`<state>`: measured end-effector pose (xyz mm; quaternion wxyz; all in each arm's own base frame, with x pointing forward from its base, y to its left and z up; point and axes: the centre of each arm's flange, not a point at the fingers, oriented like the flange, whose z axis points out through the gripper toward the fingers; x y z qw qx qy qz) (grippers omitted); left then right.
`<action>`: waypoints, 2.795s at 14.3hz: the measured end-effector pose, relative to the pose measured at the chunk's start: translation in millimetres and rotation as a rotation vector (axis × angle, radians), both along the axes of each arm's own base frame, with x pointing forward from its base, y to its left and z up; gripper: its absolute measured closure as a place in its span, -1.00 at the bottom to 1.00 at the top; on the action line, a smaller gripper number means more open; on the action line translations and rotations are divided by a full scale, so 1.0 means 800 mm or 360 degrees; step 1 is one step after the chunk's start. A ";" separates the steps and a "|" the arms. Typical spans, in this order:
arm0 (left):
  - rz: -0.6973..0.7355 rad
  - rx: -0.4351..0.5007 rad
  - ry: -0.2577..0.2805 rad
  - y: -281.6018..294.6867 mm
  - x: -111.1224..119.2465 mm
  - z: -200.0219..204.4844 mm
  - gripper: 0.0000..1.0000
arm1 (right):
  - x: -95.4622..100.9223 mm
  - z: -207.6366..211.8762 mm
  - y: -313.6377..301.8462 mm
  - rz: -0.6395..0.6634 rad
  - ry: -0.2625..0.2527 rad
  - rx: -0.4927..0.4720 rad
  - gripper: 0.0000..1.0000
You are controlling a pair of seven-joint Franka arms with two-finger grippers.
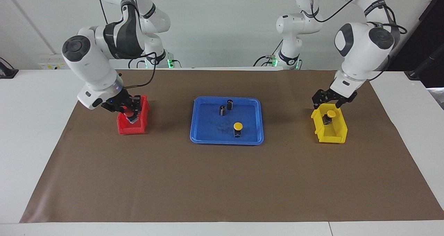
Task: Sort red and yellow buttons by color
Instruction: 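Carry the red button to the red bin while the left gripper reaches yellow, then carry the yellow button to the yellow bin while the right gripper releases red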
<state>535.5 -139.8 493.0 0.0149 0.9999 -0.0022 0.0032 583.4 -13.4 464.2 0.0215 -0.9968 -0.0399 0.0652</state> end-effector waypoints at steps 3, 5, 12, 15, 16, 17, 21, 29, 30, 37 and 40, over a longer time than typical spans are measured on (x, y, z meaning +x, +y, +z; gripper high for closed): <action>0.0029 -0.0015 -0.0002 -0.127 -0.031 -0.010 -0.98 | -0.019 -0.034 -0.040 0.0002 -0.0027 0.0054 0.16; 0.0047 -0.0052 0.0009 -0.181 -0.033 -0.035 -0.98 | -0.036 -0.054 -0.053 -0.0029 -0.0051 0.0076 0.16; 0.0116 -0.0080 0.0094 -0.295 -0.031 -0.136 -0.98 | -0.070 -0.100 -0.026 0.0003 -0.0160 0.0067 0.16; 0.0125 -0.0081 0.0110 -0.315 -0.024 -0.159 -0.98 | -0.087 -0.114 -0.020 0.0012 -0.0144 0.0066 0.16; 0.0128 -0.0085 0.0108 -0.318 -0.022 -0.163 -0.98 | -0.091 -0.118 -0.020 0.0010 -0.0151 0.0064 0.16; 0.0129 -0.0088 0.0107 -0.320 -0.020 -0.167 -0.96 | -0.095 -0.122 -0.020 0.0009 -0.0154 0.0062 0.16; 0.0134 -0.0099 0.0097 -0.325 -0.016 -0.173 -0.59 | -0.106 -0.138 -0.019 0.0006 -0.0133 0.0061 0.16; 0.0193 0.0013 0.0125 -0.296 0.017 -0.105 0.18 | -0.124 -0.151 -0.019 0.0001 -0.0178 0.0050 0.03; 0.0194 0.0050 0.0127 -0.268 0.030 -0.078 0.18 | -0.124 -0.150 -0.020 0.0007 -0.0182 0.0050 0.03; 0.0059 0.0111 0.0229 0.086 0.099 0.000 0.18 | -0.085 -0.068 -0.029 0.0121 -0.0151 0.0083 -0.52; 0.0046 0.0101 0.0248 0.163 0.096 -0.046 0.18 | -0.066 -0.004 -0.028 0.0137 -0.0138 0.0094 -1.00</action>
